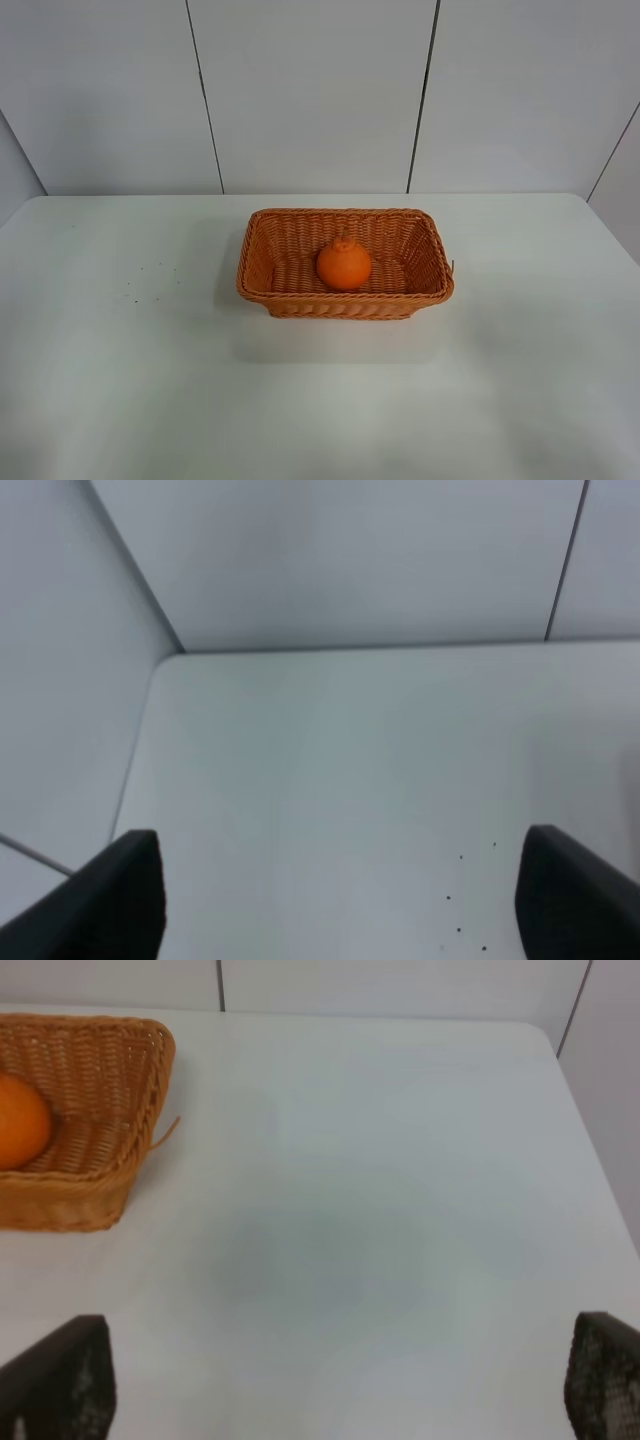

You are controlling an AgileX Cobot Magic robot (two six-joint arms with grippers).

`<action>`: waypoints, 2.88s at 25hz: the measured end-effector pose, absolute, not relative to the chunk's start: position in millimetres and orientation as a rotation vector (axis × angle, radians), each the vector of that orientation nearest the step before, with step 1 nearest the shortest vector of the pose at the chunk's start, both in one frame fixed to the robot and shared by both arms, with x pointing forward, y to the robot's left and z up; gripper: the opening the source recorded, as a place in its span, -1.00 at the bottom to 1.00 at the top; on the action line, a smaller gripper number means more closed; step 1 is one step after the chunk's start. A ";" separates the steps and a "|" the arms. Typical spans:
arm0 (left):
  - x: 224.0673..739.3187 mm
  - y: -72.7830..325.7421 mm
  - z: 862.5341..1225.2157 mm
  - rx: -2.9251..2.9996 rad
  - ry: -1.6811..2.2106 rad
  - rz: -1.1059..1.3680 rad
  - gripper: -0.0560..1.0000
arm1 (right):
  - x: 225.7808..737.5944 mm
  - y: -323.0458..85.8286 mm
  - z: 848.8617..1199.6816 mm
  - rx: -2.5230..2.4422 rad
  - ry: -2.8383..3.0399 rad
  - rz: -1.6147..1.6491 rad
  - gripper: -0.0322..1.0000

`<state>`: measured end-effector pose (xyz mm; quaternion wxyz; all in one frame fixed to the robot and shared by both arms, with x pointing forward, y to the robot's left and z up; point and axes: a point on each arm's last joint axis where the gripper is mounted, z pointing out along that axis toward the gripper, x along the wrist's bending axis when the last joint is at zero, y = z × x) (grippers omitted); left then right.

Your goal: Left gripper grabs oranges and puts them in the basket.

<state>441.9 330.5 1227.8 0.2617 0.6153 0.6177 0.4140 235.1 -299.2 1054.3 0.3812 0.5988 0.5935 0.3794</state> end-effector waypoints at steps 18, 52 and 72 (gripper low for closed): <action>289.3 315.8 1187.8 1.561 1.620 1.174 0.66 | 235.1 -299.2 1054.3 1.528 1.515 0.968 0.41; 220.6 301.1 1053.4 1.652 1.635 1.004 0.66 | 235.1 -299.2 1054.3 1.528 1.515 0.968 0.41; 228.5 304.5 1040.3 1.605 1.713 0.983 0.66 | 235.1 -299.2 1054.3 1.528 1.515 0.968 0.41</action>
